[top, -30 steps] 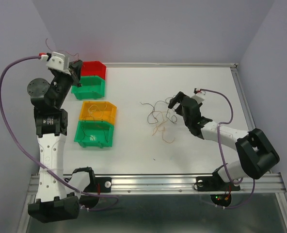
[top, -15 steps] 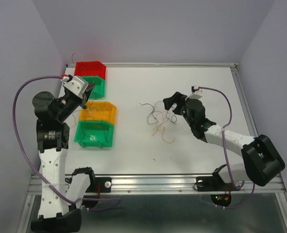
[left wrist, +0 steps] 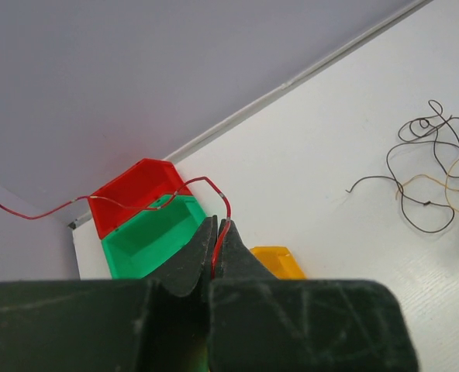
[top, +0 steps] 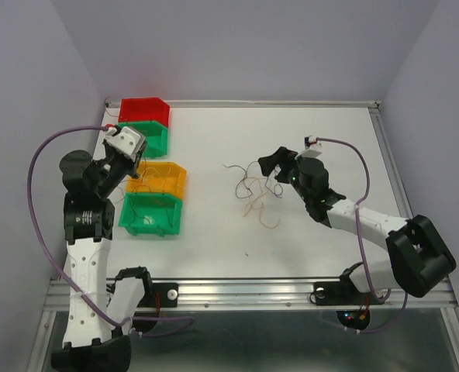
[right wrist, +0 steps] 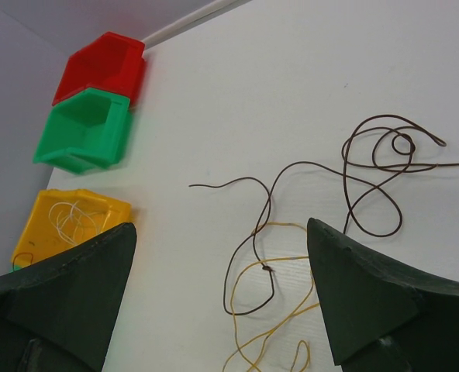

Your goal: Untangle the cables

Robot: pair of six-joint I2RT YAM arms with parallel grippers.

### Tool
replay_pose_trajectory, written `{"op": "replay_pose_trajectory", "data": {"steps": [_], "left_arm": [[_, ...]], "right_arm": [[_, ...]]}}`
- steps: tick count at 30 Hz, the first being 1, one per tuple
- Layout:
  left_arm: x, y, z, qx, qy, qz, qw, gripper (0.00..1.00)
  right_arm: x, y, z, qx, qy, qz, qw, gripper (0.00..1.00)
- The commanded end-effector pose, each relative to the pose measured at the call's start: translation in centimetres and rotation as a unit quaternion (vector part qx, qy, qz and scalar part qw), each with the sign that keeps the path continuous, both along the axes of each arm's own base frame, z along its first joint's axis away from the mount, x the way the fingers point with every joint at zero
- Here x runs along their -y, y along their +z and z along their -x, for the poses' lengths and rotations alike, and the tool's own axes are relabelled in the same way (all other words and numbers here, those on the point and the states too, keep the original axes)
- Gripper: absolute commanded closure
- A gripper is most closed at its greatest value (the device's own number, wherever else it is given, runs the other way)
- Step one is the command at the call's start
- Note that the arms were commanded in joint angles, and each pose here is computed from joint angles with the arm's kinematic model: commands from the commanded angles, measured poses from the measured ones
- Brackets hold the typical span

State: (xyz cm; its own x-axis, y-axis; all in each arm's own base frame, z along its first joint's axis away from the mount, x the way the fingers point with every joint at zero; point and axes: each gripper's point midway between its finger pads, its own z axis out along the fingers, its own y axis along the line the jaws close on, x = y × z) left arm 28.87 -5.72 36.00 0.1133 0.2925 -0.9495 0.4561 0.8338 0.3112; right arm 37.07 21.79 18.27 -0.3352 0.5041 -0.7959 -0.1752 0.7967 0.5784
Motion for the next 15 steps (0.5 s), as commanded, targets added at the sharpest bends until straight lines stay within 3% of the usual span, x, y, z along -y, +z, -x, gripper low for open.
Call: {"op": "replay_pose_trajectory", "data": {"steps": [1, 15], "left_arm": [[0.4, 1.0, -0.2, 0.015, -0.012, 0.004, 1.0, 1.0], [0.6, 9.0, 3.0, 0.107, -0.01, -0.013, 0.994, 0.99]], "right_arm": [[-0.3, 1.2, 0.3, 0.028, 0.012, -0.01, 0.999, 0.05], [-0.6, 1.6, 0.5, 0.032, 0.022, -0.018, 0.999, 0.05]]}}
